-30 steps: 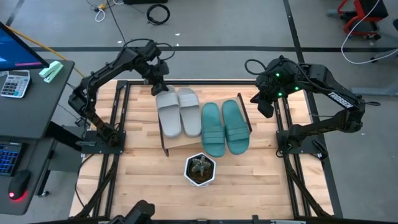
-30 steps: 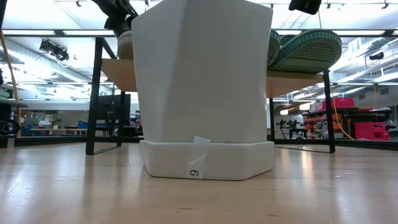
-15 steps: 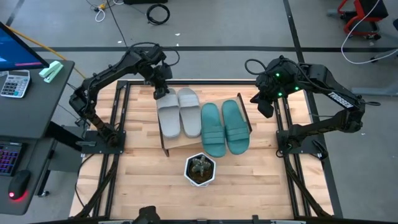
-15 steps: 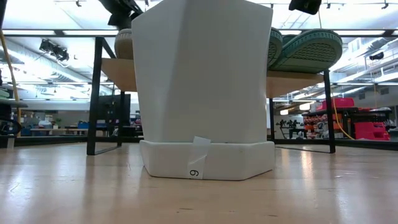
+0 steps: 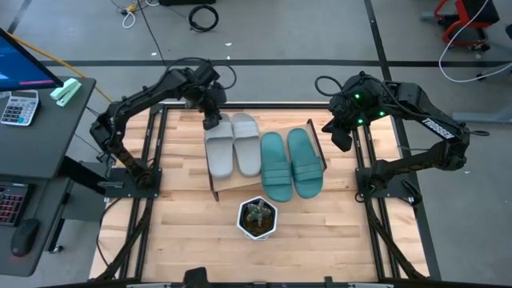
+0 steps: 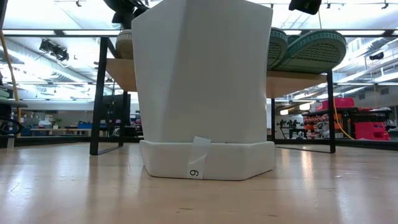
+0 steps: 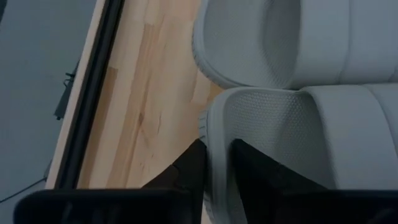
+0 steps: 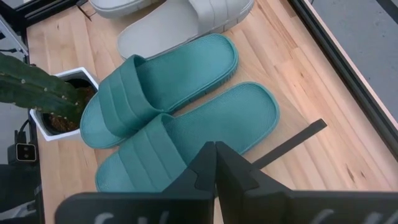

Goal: Pick and place slides into the shelf
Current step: Put the gray slide on the shelf

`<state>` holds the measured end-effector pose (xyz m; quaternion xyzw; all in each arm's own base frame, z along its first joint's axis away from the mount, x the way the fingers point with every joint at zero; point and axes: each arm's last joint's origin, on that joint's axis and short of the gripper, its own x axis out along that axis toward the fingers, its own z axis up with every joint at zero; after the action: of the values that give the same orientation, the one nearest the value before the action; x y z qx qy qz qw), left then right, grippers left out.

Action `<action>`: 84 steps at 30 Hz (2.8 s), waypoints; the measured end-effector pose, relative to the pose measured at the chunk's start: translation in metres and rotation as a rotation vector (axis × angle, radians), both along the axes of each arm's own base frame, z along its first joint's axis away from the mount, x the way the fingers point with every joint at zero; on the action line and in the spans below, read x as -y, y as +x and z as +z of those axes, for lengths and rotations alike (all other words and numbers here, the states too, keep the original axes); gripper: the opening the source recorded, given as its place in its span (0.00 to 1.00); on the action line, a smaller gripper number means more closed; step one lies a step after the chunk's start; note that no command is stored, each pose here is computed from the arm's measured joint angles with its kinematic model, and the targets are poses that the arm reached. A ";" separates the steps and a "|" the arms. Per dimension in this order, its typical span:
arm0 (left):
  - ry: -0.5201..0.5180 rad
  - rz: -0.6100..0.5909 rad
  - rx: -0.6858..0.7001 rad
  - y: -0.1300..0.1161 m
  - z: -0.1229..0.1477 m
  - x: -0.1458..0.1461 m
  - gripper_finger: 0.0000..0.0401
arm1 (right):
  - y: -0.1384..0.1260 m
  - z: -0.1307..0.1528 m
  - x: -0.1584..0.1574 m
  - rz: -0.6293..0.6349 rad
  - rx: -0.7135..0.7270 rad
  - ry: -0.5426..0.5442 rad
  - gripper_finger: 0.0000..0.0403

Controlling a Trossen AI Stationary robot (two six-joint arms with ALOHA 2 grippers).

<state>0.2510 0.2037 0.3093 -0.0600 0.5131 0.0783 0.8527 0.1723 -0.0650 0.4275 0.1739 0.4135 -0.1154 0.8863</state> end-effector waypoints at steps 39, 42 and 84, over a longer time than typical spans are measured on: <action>0.055 0.152 0.116 0.007 0.056 0.004 0.32 | 0.001 0.001 0.000 0.015 0.014 -0.013 0.03; -0.007 0.141 0.025 0.001 0.056 0.014 0.34 | 0.001 0.001 0.000 0.017 0.014 -0.014 0.03; -0.022 0.029 -0.351 0.005 0.045 0.081 0.27 | 0.001 0.001 0.000 0.027 0.013 -0.024 0.03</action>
<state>0.2557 0.1227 0.3543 -0.0622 0.6539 0.0940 0.7481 0.1735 -0.0654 0.4284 0.1583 0.4087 -0.1070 0.8925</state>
